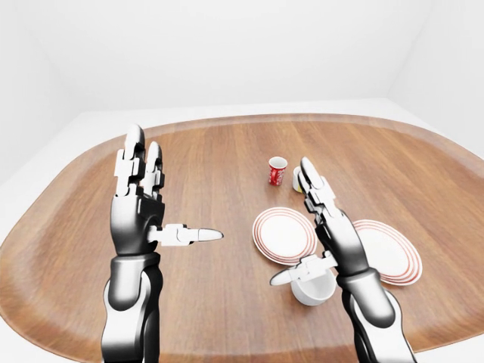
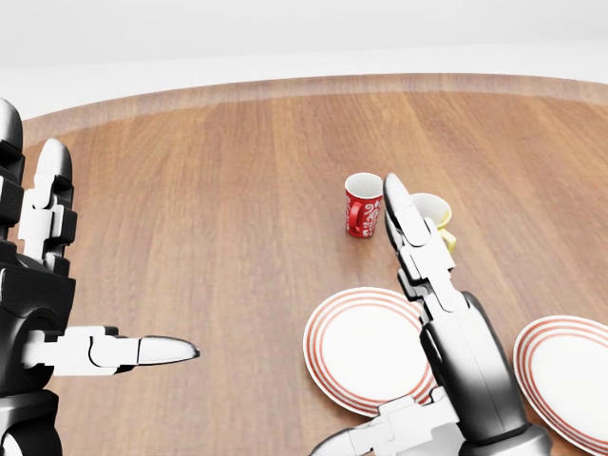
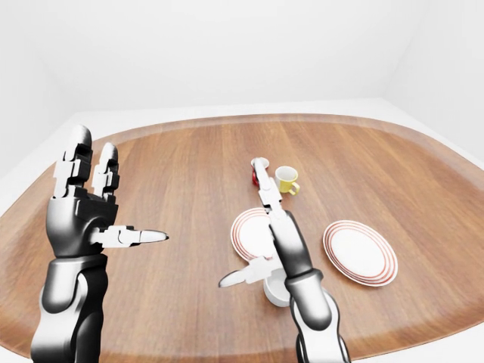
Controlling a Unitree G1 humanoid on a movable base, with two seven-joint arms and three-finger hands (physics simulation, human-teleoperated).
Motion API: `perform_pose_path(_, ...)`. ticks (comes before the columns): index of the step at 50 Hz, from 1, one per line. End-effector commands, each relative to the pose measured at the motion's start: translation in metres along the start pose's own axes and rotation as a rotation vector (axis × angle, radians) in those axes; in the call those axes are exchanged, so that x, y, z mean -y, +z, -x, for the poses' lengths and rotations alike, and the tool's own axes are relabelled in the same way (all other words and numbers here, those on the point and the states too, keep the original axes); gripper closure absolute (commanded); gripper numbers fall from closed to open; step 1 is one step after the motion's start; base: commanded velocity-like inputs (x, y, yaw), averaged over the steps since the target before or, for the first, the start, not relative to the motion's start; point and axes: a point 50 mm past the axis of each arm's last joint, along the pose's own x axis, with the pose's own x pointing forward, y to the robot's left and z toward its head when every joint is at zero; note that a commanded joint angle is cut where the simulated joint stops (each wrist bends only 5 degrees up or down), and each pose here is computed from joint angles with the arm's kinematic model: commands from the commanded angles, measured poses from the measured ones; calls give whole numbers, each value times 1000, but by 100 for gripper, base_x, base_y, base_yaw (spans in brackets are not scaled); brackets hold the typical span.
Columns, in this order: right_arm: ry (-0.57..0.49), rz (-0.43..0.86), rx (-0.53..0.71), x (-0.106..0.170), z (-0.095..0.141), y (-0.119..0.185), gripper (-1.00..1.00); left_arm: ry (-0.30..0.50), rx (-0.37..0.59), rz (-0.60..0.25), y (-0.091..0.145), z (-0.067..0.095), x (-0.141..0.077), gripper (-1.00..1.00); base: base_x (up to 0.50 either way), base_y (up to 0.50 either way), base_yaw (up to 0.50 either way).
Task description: Put the white mug on the left plate.
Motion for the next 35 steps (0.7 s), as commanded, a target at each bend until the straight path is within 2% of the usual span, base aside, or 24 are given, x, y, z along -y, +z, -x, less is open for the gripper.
perform_pose_path(1,19,130,-48,2,0,-6,-100,0,0,0,0,0,0,-100,0,0,0)
perform_pose_path(11,13,229,-65,9,0,-5,-100,0,-5,0,-1,0,0,-100,0,0,0)
perform_pose_path(22,26,278,-37,14,0,5,-100,0,-2,0,-1,0,0,-100,0,0,0)
perform_pose_path(35,77,363,-124,12,5,-6,-100,-1,-7,-1,-1,1,0,-100,0,0,0)
